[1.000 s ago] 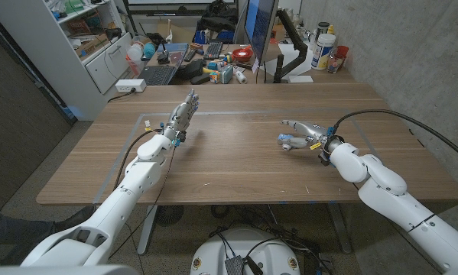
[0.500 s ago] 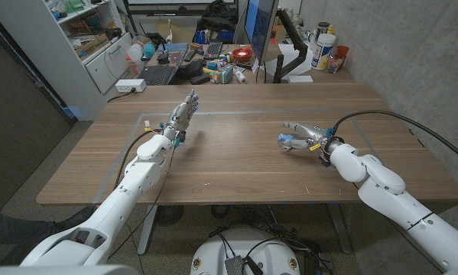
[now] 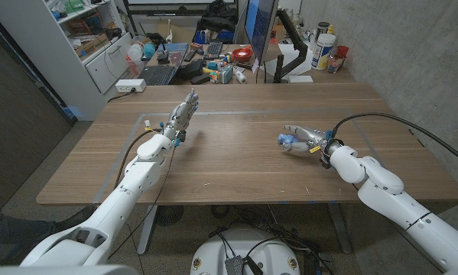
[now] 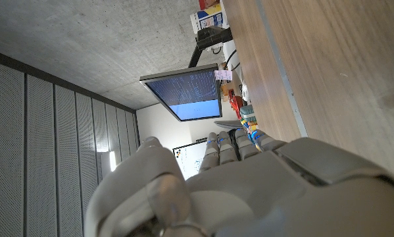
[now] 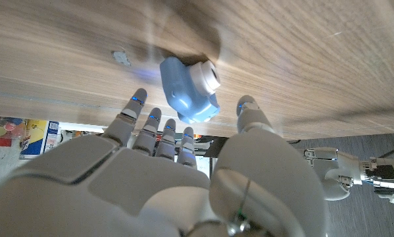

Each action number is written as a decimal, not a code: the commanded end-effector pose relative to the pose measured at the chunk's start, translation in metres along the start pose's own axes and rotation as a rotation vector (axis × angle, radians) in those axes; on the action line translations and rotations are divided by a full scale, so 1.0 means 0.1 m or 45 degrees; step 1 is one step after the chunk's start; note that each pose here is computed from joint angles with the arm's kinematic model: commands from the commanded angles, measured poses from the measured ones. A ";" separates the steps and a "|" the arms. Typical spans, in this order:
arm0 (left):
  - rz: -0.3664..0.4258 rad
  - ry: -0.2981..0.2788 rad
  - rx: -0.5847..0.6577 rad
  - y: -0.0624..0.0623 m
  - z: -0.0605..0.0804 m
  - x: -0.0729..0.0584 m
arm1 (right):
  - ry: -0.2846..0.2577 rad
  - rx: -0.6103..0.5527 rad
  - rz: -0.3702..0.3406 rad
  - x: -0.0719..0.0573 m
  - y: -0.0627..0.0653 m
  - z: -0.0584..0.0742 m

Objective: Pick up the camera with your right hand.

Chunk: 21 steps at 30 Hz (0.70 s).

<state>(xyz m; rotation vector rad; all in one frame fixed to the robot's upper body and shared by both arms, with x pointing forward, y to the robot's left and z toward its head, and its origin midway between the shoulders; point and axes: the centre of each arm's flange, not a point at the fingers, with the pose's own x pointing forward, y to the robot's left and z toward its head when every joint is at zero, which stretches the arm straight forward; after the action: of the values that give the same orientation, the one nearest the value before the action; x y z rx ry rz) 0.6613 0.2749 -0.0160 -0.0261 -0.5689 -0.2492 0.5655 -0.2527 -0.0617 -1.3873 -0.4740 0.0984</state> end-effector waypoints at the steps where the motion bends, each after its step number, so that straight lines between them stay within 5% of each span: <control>1: -0.003 0.004 0.001 0.00 0.00 0.01 | 0.017 0.015 0.009 0.03 0.08 -0.03; 21: 0.002 0.030 0.006 0.01 -0.05 -0.02 | 0.027 0.053 0.001 0.08 0.19 -0.10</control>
<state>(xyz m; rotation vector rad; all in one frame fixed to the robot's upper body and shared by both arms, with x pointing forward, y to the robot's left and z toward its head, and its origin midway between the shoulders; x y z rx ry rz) 0.6623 0.2754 -0.0183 -0.0225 -0.5570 -0.2491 0.5726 -0.2538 -0.0705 -1.3673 -0.4571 0.0992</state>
